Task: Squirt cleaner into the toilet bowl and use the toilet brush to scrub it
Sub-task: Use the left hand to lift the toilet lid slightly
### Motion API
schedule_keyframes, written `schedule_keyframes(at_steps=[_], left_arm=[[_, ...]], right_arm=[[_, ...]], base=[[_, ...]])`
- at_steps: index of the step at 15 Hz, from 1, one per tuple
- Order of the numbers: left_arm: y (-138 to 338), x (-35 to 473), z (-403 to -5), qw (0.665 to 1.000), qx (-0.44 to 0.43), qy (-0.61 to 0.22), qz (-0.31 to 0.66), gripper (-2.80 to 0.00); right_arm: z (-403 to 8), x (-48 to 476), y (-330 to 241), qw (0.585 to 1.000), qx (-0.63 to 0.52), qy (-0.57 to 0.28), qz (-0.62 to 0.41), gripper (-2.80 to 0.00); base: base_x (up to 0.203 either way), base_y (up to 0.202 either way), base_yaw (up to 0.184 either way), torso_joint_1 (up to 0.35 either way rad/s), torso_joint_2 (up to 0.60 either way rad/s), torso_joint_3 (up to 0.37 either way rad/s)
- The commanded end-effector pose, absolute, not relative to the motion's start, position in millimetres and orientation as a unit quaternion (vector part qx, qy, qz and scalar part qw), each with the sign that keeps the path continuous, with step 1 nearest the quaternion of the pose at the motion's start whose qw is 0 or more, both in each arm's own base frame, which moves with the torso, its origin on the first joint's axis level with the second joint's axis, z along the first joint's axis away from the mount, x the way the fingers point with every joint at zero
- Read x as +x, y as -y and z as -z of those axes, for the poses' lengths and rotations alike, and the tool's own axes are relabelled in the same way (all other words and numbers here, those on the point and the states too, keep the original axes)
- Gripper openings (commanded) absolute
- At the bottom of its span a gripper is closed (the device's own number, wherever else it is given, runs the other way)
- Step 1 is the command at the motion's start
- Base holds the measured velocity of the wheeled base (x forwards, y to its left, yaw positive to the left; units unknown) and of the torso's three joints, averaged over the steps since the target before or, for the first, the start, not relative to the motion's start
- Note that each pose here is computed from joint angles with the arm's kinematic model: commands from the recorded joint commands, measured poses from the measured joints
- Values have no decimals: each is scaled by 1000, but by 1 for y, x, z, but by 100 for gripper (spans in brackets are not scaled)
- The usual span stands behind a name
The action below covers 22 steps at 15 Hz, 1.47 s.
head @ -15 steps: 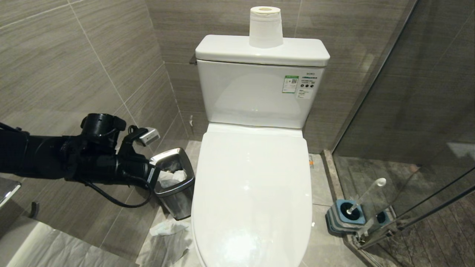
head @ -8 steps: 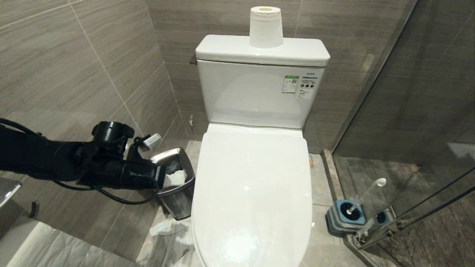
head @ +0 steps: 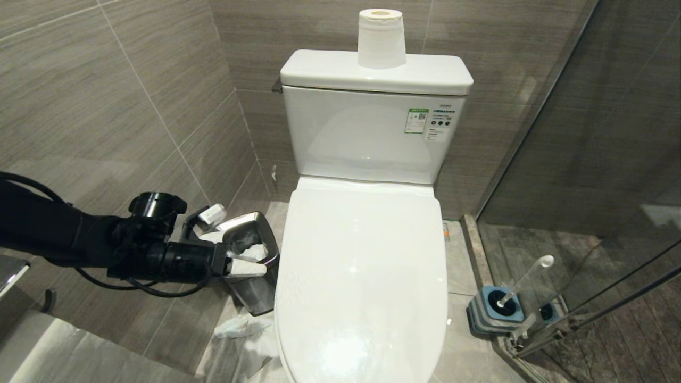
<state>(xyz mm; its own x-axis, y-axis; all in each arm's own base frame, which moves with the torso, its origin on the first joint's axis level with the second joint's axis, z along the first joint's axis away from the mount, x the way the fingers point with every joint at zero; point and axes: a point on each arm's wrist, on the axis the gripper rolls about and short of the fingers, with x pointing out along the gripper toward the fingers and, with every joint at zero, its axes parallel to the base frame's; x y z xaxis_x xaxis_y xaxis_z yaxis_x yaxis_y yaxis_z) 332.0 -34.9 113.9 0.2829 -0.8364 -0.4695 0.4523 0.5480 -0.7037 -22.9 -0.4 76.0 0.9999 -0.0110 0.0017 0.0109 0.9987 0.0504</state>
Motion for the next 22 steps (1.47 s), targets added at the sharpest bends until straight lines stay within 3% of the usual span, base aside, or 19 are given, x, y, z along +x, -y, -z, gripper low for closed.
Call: schedule_keyframes(at_steps=[1,6,7,22], left_arm=[[20,333,-108,770,-242,-430,405,-280],[16,330,-91,746,-269,-445,416,-280],[20,330,-88,740,-271,-449,421,0],[23,333,-68,701,-306,-454,457,0]], right_arm=[[-76,-23,0,1000,25,1,5,-280],[-76,-23,0,1000,25,1,5,-280],[-76,-23,0,1000,25,1,5,-280],[-76,-23,0,1000,25,1,5,-280]], base=[[0,0,0,0,0,0],[0,0,0,0,0,0],[0,0,0,0,0,0],[0,0,0,0,0,0]])
